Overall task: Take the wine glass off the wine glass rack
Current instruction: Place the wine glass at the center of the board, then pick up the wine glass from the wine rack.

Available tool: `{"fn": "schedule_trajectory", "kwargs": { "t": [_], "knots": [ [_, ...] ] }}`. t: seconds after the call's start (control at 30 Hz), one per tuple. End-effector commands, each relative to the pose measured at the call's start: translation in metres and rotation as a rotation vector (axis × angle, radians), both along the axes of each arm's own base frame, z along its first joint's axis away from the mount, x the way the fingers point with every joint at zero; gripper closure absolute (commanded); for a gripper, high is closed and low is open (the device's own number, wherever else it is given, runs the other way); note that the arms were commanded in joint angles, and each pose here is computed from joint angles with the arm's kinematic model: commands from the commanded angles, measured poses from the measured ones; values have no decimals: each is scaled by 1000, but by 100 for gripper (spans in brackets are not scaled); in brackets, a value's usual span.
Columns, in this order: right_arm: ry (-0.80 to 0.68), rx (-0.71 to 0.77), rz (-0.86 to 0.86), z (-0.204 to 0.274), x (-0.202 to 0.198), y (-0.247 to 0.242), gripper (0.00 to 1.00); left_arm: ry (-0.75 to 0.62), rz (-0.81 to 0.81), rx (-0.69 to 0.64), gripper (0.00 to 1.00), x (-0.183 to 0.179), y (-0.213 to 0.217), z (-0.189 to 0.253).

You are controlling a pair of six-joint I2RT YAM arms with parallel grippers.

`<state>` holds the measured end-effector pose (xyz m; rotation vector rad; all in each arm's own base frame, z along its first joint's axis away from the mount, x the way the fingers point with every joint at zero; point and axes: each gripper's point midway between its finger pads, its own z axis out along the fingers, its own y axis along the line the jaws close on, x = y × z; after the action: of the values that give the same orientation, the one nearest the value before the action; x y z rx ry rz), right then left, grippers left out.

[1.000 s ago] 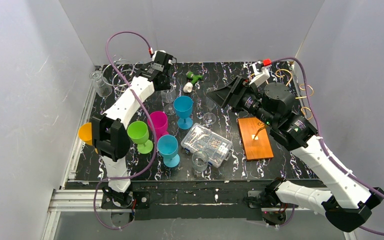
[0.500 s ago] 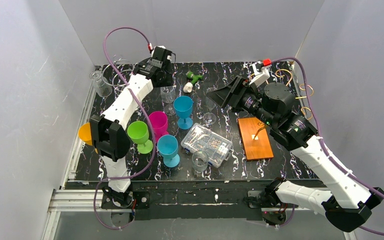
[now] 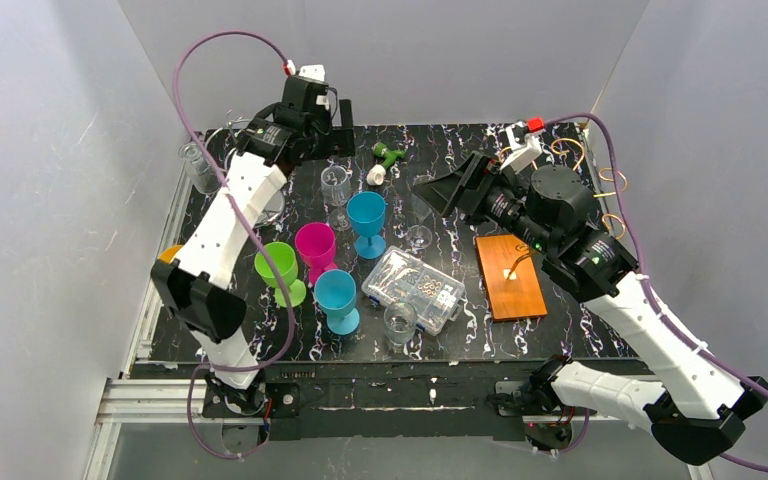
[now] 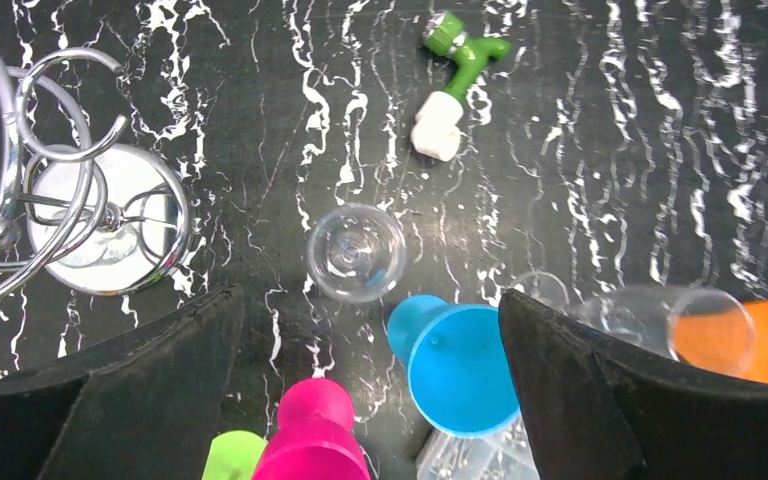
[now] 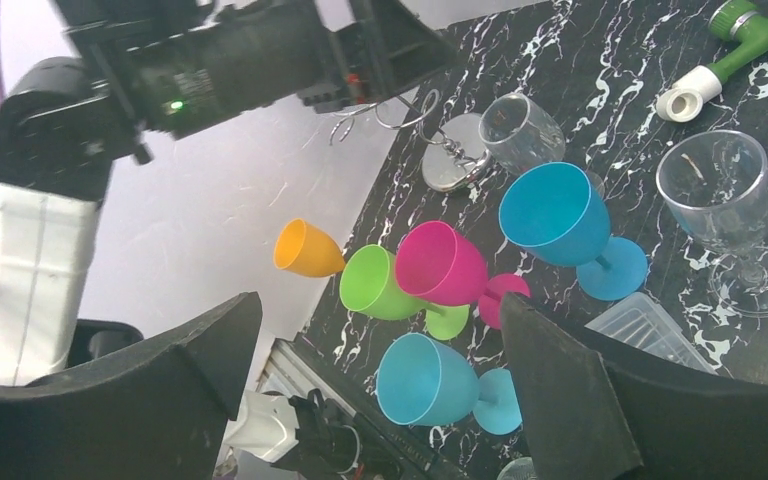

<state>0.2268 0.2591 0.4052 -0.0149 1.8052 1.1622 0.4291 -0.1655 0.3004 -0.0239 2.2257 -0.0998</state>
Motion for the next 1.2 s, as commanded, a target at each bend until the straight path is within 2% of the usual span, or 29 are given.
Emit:
{"fn": "schedule_trajectory", "kwargs": {
  "t": [0.0,0.17,0.27,0.43,0.57,0.83,1.17],
  "knots": [
    [-75,20,8,28,-7,-6,2,-148,-46,-69,2,-39,10,75],
    [-82,6,11,28,-4,-4,1,-221,0,-60,2,-69,37,107],
    [-80,-3,57,25,-8,3,1,-221,47,3,2,-86,60,117],
    [-79,-10,69,22,-6,7,1,-195,249,141,2,-108,121,122],
    [-57,-55,109,11,-4,16,2,-120,400,101,2,-114,164,112],
    [-27,-155,188,-13,-1,31,2,-51,608,0,2,-87,232,86],
    [-10,-241,229,-39,2,36,2,33,655,-64,2,-15,279,47]
  ]
}}
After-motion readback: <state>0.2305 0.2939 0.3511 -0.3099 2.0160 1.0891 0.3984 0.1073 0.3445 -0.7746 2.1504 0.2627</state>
